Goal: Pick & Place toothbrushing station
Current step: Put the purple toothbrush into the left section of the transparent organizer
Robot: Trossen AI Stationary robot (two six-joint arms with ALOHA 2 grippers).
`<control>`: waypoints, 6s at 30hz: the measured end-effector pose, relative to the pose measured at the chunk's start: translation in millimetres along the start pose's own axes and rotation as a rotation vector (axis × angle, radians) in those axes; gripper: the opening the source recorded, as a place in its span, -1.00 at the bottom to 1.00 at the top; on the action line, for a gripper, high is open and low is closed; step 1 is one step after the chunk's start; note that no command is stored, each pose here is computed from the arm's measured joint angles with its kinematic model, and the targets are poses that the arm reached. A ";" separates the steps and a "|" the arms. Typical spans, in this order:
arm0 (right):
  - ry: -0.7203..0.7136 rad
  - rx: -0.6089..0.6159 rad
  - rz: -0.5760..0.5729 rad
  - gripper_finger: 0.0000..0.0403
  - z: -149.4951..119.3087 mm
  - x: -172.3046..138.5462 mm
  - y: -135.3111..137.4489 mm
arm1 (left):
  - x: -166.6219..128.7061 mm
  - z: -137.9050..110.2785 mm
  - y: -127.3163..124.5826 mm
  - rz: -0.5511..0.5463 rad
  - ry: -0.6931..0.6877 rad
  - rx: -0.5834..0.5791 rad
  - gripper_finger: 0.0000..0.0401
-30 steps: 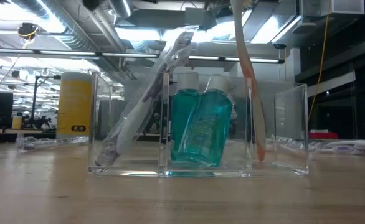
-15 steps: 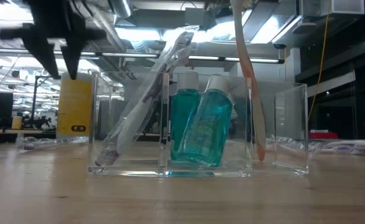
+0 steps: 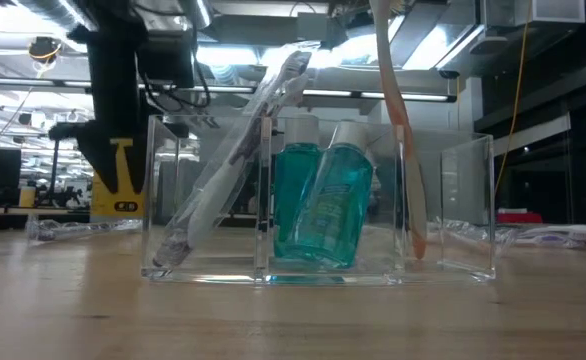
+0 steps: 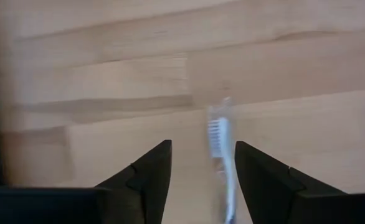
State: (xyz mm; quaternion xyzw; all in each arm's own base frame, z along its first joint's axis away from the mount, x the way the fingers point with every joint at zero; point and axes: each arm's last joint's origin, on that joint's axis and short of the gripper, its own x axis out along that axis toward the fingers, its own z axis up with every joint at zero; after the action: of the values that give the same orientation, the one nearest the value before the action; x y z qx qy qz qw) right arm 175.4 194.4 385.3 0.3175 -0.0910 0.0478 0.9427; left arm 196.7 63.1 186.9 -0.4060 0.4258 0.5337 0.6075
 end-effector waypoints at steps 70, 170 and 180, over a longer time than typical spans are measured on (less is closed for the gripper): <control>0.002 0.069 0.015 -0.26 0.3 0.2 0.5 | -192.2 -153.2 -114.2 -0.905 -0.869 0.369 -0.92; 0.031 0.124 0.049 -0.26 -1.4 0.2 1.1 | -65.8 -247.7 -134.9 -0.771 -0.444 0.520 -0.96; 0.039 0.120 0.045 -0.26 -2.4 0.2 0.7 | -72.4 -248.7 -137.4 -0.821 -0.485 0.460 -0.61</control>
State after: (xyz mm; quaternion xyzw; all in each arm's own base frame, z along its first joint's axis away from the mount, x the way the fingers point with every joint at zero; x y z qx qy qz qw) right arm 175.8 196.4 383.9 0.3704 -0.0768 0.0807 0.9222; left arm 307.5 -208.3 184.5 -0.2602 0.1851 0.2233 0.9209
